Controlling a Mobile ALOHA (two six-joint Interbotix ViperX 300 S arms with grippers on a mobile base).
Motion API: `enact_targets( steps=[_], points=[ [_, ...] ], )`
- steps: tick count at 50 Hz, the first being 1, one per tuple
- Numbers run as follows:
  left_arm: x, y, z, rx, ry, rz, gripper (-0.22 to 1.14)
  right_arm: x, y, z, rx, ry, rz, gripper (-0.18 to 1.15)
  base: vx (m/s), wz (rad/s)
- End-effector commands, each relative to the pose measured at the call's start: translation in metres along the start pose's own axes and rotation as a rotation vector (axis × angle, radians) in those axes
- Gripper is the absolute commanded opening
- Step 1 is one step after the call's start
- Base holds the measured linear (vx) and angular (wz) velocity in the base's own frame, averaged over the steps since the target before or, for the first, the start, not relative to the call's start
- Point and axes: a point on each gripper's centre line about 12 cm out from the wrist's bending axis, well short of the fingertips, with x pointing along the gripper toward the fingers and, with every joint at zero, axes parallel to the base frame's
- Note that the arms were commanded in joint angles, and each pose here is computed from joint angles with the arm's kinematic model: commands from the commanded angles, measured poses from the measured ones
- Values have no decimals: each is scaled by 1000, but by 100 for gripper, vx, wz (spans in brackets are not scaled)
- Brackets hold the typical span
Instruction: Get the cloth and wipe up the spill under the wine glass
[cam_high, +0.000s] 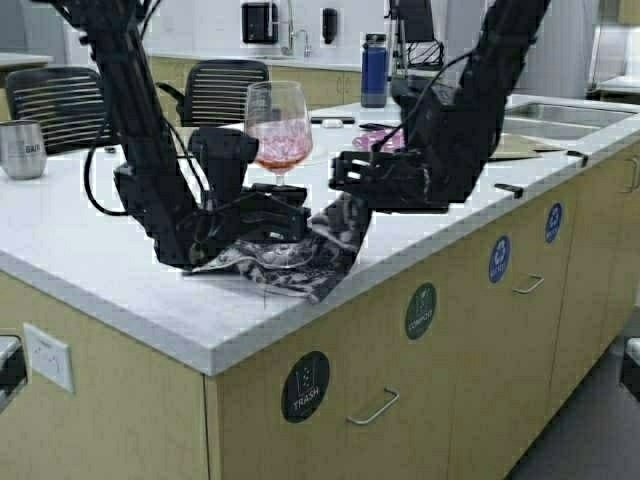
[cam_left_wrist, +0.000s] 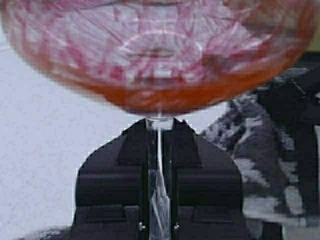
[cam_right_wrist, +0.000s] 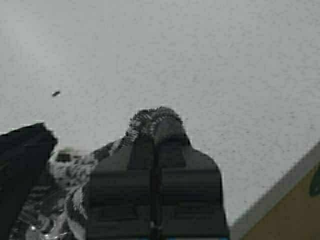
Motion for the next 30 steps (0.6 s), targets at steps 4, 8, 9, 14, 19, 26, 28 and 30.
enact_targets(
  steps=[4,8,9,14,19,26,28,30],
  points=[
    [15,9,55,21,-112,16,24,-20,-46,84,230,-309,-154,5,0,0],
    [20,8,61,24,-132,15,25,-33,-60,102,291,-399,-182,5,0,0],
    [21,9,60,24,-137,16,25,-36,-63,106,297,-418,-183,5,0,0],
    [24,9,53,20,-132,15,26,-49,-73,122,319,-488,-188,5,0,0],
    [25,9,42,17,-120,14,26,-57,-76,129,320,-517,-191,5,0,0],
    [25,9,23,9,-94,18,26,-58,-75,128,309,-512,-179,5,0,-1],
    [25,11,18,8,-88,25,26,-59,-74,126,303,-503,-174,5,0,0],
    [25,10,14,7,-82,30,27,-59,-74,124,295,-496,-167,5,0,0]
  ],
)
